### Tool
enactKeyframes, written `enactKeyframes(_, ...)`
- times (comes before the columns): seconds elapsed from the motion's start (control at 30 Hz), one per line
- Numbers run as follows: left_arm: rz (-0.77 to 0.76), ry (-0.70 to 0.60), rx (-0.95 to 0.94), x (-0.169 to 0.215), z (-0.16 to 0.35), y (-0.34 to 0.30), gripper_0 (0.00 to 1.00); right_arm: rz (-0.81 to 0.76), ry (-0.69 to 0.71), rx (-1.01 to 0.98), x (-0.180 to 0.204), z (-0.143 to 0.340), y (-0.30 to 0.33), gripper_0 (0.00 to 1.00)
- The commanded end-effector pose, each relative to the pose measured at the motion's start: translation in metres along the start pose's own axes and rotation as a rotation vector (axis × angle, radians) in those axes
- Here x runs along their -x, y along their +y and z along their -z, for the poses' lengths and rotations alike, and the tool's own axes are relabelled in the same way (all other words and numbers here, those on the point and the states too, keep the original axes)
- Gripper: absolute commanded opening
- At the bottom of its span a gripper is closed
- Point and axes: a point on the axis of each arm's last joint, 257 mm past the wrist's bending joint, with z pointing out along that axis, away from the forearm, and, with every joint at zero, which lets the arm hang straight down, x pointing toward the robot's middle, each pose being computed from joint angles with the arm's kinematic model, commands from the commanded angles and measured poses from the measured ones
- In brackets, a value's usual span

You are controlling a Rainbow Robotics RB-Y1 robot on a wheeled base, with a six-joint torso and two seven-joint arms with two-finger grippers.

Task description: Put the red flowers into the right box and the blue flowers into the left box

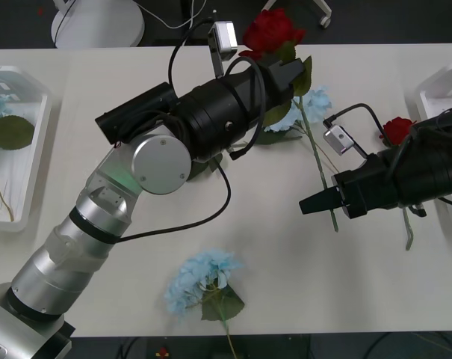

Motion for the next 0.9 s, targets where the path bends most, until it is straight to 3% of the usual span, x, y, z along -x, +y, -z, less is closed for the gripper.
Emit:
enactKeyframes(0.03, 0.043, -0.049, -0.003, 0.027, 0.013, 0.001, 1.0, -0.001, 0.002, 0.004, 0.007, -0.005, 0.01, 0.0)
enactKeyframes(0.23, 0.031, -0.048, 0.003, 0.037, 0.028, 0.005, 1.0, -0.021, -0.022, -0.033, 0.014, 0.008, 0.003, 0.0)
enactKeyframes(0.43, 0.027, -0.028, 0.036, 0.052, 0.072, 0.016, 1.0, -0.134, -0.091, -0.17, 0.036, 0.052, -0.023, 0.0)
enactKeyframes(0.6, 0.023, 0.006, 0.091, 0.072, 0.113, 0.029, 1.0, -0.174, -0.196, -0.394, 0.061, 0.117, -0.064, 0.0)
enactKeyframes(0.67, 0.021, 0.034, 0.143, 0.084, 0.135, 0.043, 1.0, -0.18, -0.262, -0.549, 0.072, 0.171, -0.091, 0.0)
enactKeyframes(0.9, -0.032, 0.158, 0.338, 0.097, 0.181, 0.09, 1.0, -0.214, -0.314, -1.003, 0.058, 0.314, -0.145, 0.0)
